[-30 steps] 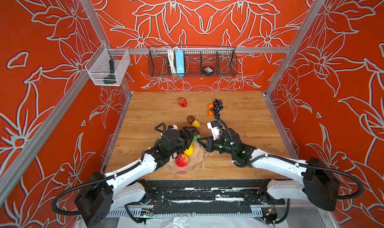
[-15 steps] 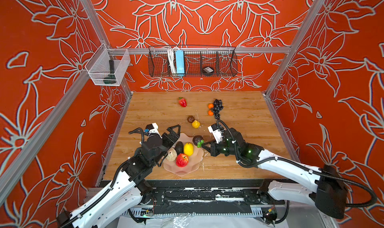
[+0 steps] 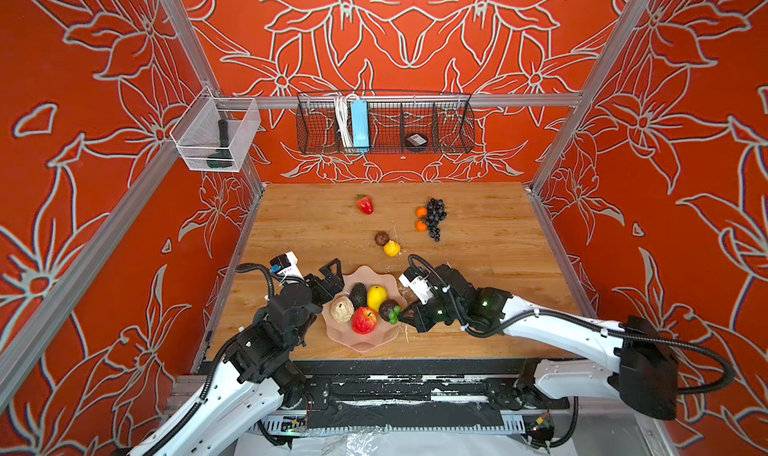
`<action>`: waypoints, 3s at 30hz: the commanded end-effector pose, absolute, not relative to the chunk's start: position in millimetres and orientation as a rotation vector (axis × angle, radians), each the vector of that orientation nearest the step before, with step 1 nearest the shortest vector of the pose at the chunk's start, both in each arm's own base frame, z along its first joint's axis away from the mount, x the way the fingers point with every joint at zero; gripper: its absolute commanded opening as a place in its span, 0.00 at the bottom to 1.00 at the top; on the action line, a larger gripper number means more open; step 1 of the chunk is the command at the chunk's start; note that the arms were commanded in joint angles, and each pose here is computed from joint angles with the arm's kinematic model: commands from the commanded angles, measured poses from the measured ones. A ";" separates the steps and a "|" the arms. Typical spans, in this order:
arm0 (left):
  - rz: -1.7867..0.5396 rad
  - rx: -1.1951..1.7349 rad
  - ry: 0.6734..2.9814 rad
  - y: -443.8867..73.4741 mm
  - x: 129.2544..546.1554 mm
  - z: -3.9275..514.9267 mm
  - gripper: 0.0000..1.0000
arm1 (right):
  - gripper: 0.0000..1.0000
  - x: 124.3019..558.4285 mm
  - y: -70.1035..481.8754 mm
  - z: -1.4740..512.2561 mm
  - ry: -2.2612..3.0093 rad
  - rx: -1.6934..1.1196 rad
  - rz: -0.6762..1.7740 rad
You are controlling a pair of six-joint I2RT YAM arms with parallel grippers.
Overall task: Place and organize the fake fruits in the fruit bowl
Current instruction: 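Lower the mangosteen into the bowl with the right gripper while the left withdraws, then open the right gripper and pull back while the left reaches toward the red fruit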
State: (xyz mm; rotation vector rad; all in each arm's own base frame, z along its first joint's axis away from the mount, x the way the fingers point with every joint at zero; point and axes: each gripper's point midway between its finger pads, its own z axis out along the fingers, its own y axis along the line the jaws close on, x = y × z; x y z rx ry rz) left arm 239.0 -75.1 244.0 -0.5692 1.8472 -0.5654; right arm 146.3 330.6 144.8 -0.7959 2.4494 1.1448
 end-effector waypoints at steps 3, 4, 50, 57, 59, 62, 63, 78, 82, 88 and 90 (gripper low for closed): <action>-0.450 -0.521 1.857 -61.7 235.7 233.4 0.98 | 0.06 140.0 336.6 144.7 2.458 -0.880 1.116; -0.445 -0.522 1.852 -59.7 234.5 233.3 0.98 | 0.06 139.6 337.1 143.4 2.465 -0.885 1.112; -0.401 -0.543 1.855 -49.7 231.6 217.2 0.98 | 0.30 156.4 333.2 125.6 2.518 -0.879 0.896; -0.398 -0.544 1.856 -49.0 231.8 216.4 0.98 | 0.31 161.2 329.7 130.3 2.491 -0.891 0.850; -0.400 -0.544 1.853 -48.8 231.7 217.6 0.98 | 0.30 161.7 329.8 128.3 2.495 -0.894 0.842; -0.398 -0.545 1.851 -47.9 231.3 218.3 0.98 | 0.30 161.4 330.5 127.0 2.498 -0.899 0.840; -0.398 -0.543 1.852 -48.1 231.3 218.1 0.98 | 0.30 160.7 330.9 127.7 2.495 -0.901 0.845; -0.338 -0.276 2.066 -100.1 286.0 222.6 0.98 | 0.52 199.5 273.3 196.9 2.207 -0.744 0.531; -0.347 -0.273 2.174 -111.3 324.8 205.7 0.97 | 0.62 201.9 249.9 214.1 2.109 -0.611 0.540; -0.324 -0.283 2.331 -115.6 386.7 179.9 0.97 | 0.76 197.7 217.4 212.2 2.060 -0.456 0.551; -0.322 -0.300 2.372 -116.5 405.4 169.9 0.97 | 0.79 195.9 210.2 209.2 2.056 -0.430 0.551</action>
